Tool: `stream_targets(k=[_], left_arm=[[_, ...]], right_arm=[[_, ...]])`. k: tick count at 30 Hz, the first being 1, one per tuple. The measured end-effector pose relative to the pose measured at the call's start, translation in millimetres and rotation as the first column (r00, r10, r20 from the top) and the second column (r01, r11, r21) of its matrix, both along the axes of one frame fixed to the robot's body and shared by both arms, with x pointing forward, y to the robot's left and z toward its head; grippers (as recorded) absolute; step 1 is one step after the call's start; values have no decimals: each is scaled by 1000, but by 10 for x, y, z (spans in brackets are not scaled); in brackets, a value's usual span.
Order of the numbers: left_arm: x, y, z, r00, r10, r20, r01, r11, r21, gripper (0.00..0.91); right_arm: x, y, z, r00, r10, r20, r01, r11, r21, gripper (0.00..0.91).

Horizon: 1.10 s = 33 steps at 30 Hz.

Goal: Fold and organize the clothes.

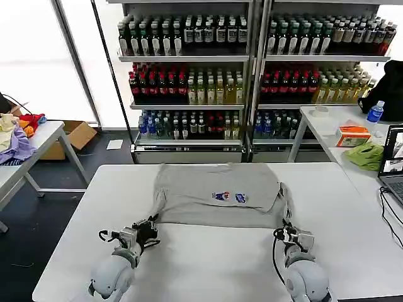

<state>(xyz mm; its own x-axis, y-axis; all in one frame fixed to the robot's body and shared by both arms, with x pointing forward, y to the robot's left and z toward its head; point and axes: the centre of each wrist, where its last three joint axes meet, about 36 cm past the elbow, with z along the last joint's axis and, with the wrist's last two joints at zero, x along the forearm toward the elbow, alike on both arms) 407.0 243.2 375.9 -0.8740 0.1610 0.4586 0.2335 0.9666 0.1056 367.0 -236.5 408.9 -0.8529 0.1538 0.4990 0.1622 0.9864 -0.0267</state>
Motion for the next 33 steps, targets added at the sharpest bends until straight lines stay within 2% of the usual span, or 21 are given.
stream_targets(k=[4,10,17,18,19,20,21,22,23,28,33], left_arm=[[-165,16,126,1000,-6,21,5,1000,10,10],[-536,4,281,999,-19,30,19,999,34,10],[-989,14,482,999,-31,20,30,998,51,10],[-1056,20,515,999,-33,15,32,998,55,10],[-1111,29,540,999,-34,11,34,998,60,10],[-1161,33,559,999,-35,8,34,997,64,0],[-1221,31,579,999,-35,1,35,997,66,10],[-1272,31,596,999,-36,-4,37,997,69,252],[-1328,27,610,999,-40,-10,40,997,70,907],[-1538,-17,625,998,-48,-49,52,996,71,907],[-1658,-42,698,996,-48,-74,53,996,69,907]], right_arm=[[-235,78,115,1000,6,17,-6,1000,4,0],[-636,137,235,1000,-3,11,3,1000,-20,0],[-1126,170,399,999,-27,-27,24,996,-85,0],[-1182,168,421,999,-30,-33,26,995,-94,514],[-1233,169,436,999,-32,-40,28,994,-102,846],[-1285,172,446,998,-33,-50,28,994,-109,907],[-1341,179,451,997,-36,-62,28,993,-115,907],[-1384,186,453,997,-38,-73,29,992,-121,907],[-1424,194,456,996,-40,-82,30,992,-126,907],[-1602,239,487,991,-53,-121,35,989,-147,907],[-1736,260,605,991,-78,-108,60,984,-165,907]])
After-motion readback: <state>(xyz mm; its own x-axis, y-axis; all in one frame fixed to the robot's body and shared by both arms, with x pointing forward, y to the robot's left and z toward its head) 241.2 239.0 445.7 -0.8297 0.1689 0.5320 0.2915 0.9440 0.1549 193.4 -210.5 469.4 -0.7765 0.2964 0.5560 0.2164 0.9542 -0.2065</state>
